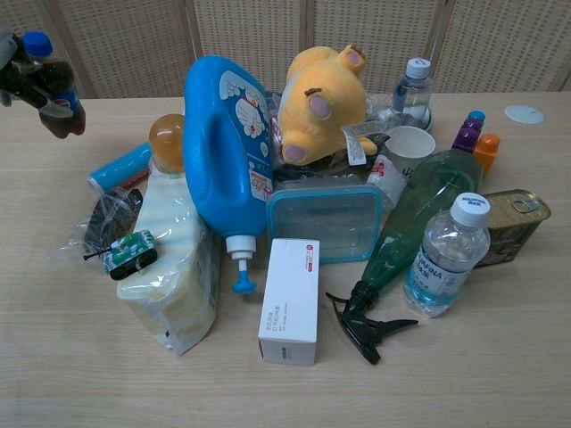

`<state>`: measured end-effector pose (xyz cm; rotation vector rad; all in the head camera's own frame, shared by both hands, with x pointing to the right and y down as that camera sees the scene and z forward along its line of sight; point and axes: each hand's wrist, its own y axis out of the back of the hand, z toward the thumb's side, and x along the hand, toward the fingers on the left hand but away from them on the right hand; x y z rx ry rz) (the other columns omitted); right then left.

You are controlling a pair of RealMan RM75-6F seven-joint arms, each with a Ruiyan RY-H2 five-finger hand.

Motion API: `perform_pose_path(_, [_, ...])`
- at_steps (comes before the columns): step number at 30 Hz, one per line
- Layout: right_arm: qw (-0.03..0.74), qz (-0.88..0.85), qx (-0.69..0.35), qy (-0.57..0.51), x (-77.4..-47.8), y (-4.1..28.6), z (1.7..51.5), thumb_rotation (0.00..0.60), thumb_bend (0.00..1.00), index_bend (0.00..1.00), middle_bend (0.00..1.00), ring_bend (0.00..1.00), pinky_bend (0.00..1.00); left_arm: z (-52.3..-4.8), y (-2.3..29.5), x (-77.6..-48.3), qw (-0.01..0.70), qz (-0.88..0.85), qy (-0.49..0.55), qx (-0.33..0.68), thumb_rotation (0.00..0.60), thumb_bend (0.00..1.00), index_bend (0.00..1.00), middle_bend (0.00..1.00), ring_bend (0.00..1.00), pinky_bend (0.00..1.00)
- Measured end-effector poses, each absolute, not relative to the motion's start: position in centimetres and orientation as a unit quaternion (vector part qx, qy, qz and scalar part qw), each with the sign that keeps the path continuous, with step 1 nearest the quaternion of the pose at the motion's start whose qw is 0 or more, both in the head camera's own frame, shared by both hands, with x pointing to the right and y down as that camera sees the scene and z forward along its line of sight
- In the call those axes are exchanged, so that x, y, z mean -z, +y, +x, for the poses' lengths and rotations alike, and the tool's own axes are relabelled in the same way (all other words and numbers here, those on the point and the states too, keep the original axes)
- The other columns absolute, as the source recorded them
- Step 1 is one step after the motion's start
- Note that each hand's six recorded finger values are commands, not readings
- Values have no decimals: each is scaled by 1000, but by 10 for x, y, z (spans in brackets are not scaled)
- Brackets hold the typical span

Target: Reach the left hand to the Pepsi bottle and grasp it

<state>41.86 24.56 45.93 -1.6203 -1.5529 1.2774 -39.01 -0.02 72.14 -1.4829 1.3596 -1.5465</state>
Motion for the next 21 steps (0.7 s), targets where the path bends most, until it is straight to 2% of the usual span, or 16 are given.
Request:
perform_pose_path(8, [277, -604, -472, -579, -456, 247, 417, 506, 0, 0, 0, 0, 0, -377, -27, -670, 332, -562, 530, 541, 600, 159, 855, 808, 613, 680])
perform_pose_path(21, [278, -608, -467, -579, -453, 248, 415, 505, 0, 0, 0, 0, 0, -360, -77, -525, 420, -522, 551, 497, 600, 158, 849, 804, 613, 678])
